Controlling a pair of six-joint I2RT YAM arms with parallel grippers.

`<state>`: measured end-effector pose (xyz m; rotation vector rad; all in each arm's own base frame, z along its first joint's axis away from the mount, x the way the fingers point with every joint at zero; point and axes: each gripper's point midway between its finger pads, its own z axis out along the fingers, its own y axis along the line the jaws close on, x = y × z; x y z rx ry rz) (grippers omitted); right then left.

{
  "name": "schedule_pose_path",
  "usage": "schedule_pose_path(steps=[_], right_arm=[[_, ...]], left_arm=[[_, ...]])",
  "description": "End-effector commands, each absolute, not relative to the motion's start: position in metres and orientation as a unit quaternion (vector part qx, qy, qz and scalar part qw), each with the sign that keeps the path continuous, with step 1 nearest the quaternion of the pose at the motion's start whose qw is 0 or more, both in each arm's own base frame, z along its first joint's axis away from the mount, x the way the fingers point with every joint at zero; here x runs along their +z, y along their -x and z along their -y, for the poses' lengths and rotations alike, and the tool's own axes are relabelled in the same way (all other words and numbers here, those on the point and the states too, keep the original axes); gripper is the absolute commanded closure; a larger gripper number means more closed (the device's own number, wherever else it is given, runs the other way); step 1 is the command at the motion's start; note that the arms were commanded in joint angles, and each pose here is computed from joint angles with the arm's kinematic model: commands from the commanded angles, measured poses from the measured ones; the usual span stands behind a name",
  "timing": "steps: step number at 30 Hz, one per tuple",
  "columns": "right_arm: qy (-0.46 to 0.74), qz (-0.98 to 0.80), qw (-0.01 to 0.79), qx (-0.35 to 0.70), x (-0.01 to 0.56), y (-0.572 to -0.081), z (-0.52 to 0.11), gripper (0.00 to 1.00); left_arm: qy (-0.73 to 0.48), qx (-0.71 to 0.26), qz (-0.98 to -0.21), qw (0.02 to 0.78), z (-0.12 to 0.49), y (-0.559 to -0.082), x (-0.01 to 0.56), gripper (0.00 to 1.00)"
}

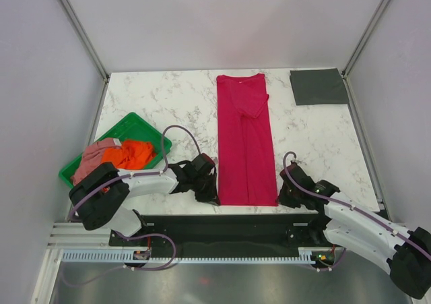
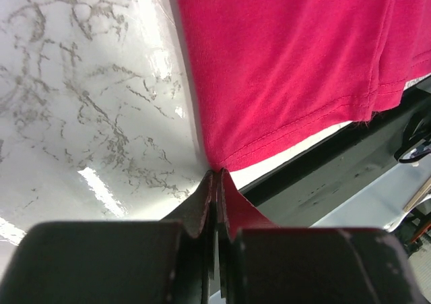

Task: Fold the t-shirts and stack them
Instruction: Fold the tshirt

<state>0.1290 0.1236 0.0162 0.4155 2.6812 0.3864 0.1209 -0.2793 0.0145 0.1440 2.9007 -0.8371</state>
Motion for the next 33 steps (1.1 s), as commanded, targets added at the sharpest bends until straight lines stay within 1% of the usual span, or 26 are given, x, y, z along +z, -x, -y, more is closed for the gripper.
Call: schedule_pose_path(steps=[1,2,5,8,13,20,22,23,25,26,27,29,33], right_arm=[[-0.135,-0.964,0.190,0.126,0.021,-0.125,-0.121,0.91],[-0.136,-0.964,0.190,0.130,0.022,-0.126,-0.122,0.84],[-0.143,-0.959,0.192,0.148,0.025,-0.124,-0.126,0.75],[-0.147,-0.956,0.192,0.168,0.027,-0.122,-0.130,0.69],[-0.148,-0.953,0.179,0.195,0.021,-0.115,-0.136,0.68],[-0.153,-0.955,0.172,0.187,0.012,-0.109,-0.132,0.69],[-0.152,-0.955,0.173,0.188,0.011,-0.110,-0.132,0.74],[-0.151,-0.955,0.173,0.189,0.012,-0.110,-0.133,0.81],[-0.149,-0.954,0.177,0.190,0.014,-0.111,-0.133,0.89],[-0.146,-0.955,0.178,0.189,0.015,-0.112,-0.133,0.94],[-0.145,-0.955,0.178,0.189,0.016,-0.112,-0.133,0.97],[-0.142,-0.955,0.179,0.190,0.017,-0.113,-0.133,1.00],[-0.140,-0.953,0.183,0.195,0.020,-0.114,-0.135,1.00]], left_arm=[[-0.029,-0.268,-0.961,0.063,0.276,-0.121,0.013,0.98],[-0.027,-0.269,-0.961,0.064,0.276,-0.121,0.013,0.98],[-0.024,-0.266,-0.961,0.073,0.272,-0.122,0.017,0.98],[-0.024,-0.260,-0.962,0.077,0.269,-0.122,0.018,0.98],[-0.025,-0.259,-0.963,0.076,0.271,-0.124,0.018,0.98],[-0.026,-0.271,-0.958,0.086,0.274,-0.126,0.026,0.98],[-0.027,-0.273,-0.958,0.087,0.274,-0.126,0.028,0.98],[-0.028,-0.274,-0.957,0.088,0.275,-0.126,0.029,0.98],[-0.028,-0.278,-0.956,0.091,0.275,-0.126,0.032,0.98],[-0.028,-0.280,-0.955,0.093,0.276,-0.127,0.033,0.98],[-0.029,-0.282,-0.954,0.095,0.276,-0.127,0.035,0.98],[-0.030,-0.290,-0.951,0.101,0.278,-0.129,0.041,0.98],[-0.030,-0.290,-0.951,0.101,0.279,-0.129,0.041,0.98]])
